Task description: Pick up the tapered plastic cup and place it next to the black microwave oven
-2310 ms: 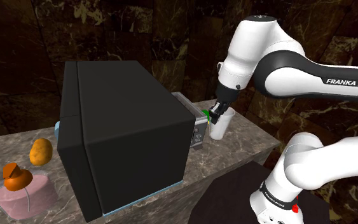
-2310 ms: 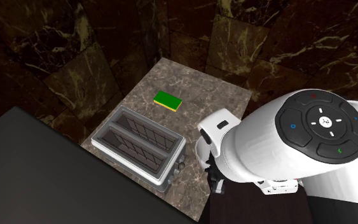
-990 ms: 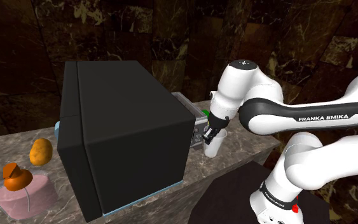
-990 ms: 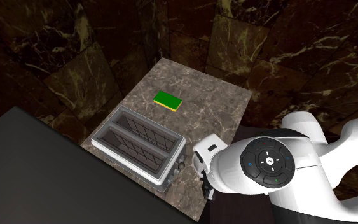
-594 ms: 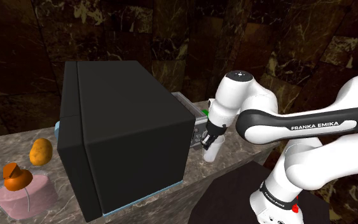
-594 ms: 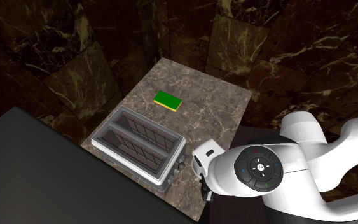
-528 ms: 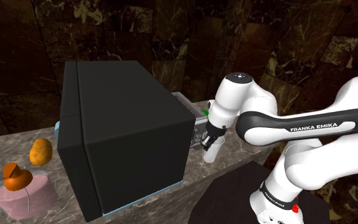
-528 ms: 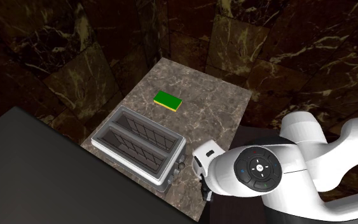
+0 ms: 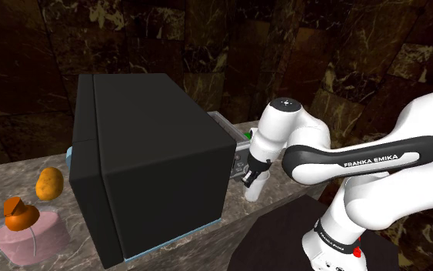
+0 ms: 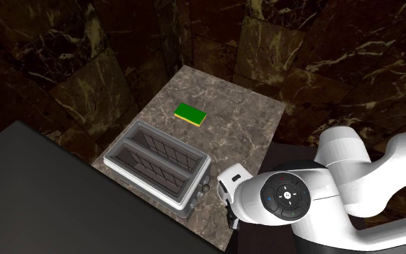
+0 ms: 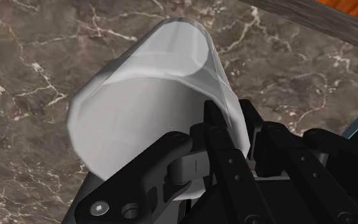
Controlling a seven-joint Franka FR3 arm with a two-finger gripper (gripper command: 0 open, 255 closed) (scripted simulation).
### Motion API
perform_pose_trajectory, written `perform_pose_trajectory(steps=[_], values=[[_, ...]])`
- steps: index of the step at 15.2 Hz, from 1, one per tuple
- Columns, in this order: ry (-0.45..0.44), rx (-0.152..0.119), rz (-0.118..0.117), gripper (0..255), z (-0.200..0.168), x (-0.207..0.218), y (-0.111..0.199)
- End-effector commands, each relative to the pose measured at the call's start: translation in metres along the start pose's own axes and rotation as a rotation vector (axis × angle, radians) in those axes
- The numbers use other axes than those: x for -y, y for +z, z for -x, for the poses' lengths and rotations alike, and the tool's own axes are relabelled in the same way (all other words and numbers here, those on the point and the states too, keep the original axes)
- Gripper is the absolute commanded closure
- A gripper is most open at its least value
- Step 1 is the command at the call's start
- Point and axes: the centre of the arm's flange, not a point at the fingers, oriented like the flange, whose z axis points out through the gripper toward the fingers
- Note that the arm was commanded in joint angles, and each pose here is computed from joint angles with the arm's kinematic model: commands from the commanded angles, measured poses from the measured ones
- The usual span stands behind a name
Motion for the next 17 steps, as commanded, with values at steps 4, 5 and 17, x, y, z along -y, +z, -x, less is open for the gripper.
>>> perform_pose_trajectory(steps=[4, 5, 17], values=[[0.000, 0.000, 0.000, 255, 0.000, 0.000, 0.000], [0.000, 0.000, 0.000, 0, 0.000, 0.000, 0.000], [0.000, 0.000, 0.000, 0, 0.000, 0.000, -0.050]])
